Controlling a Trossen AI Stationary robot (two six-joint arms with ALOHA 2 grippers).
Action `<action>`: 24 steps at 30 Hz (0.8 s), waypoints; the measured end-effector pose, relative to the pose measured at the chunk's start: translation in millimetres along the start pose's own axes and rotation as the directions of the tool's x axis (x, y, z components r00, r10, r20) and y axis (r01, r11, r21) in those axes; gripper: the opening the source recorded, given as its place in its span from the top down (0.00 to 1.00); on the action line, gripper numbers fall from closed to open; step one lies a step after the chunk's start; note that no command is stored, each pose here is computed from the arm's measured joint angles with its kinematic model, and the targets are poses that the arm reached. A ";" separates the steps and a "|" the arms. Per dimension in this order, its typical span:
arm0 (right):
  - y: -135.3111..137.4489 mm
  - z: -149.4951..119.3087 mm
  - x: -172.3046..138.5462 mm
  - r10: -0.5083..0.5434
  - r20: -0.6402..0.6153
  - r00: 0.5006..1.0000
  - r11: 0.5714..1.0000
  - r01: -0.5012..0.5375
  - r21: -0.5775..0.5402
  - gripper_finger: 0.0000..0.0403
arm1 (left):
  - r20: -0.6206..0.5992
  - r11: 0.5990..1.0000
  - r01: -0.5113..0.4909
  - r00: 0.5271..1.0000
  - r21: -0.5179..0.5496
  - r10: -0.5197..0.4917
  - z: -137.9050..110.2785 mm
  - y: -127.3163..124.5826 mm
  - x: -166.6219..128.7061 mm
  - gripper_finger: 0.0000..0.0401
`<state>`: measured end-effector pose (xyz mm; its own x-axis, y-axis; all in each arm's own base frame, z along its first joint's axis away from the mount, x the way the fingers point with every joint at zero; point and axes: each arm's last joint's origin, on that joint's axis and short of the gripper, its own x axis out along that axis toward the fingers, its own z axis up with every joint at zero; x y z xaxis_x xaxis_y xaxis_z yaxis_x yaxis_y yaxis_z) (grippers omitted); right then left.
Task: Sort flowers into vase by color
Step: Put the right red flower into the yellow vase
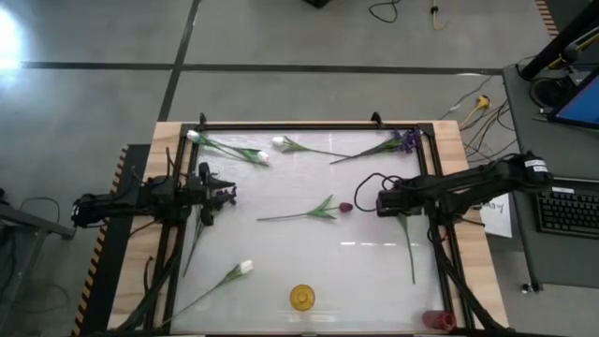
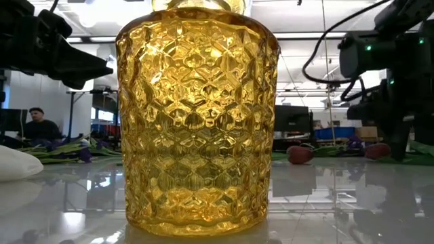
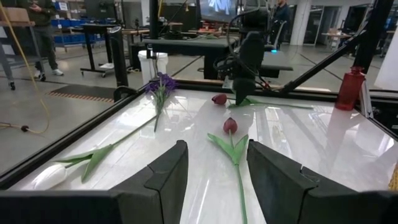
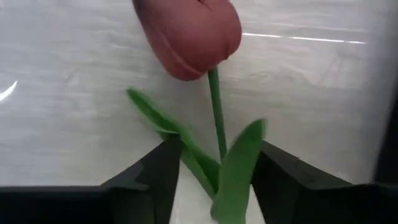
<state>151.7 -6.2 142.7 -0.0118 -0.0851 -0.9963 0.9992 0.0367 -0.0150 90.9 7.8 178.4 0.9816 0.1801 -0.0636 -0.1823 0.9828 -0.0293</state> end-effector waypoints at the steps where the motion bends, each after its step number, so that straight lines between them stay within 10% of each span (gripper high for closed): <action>1: 0.4 1.1 2.7 0.003 -0.005 1.000 1.000 -0.003 0.001 0.62 | 0.000 1.000 0.000 1.000 0.000 0.000 0.0 0.0 0.0 0.62; 17: 32.2 13.2 -32.6 0.151 0.170 0.974 0.977 -0.121 -0.176 0.97 | 0.000 1.000 0.000 1.000 0.000 0.000 0.0 0.0 0.0 0.62; 24: 84.9 10.2 -97.8 0.561 0.370 0.741 0.813 -0.408 -0.415 0.97 | 0.000 1.000 0.000 1.000 0.000 0.000 0.0 0.0 0.0 0.62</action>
<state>238.2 -4.9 239.8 0.5655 -0.4113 -0.7149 0.8016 0.4782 0.3590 90.9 7.8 178.4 0.9816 0.1801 -0.0636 -0.1823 0.9828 -0.0293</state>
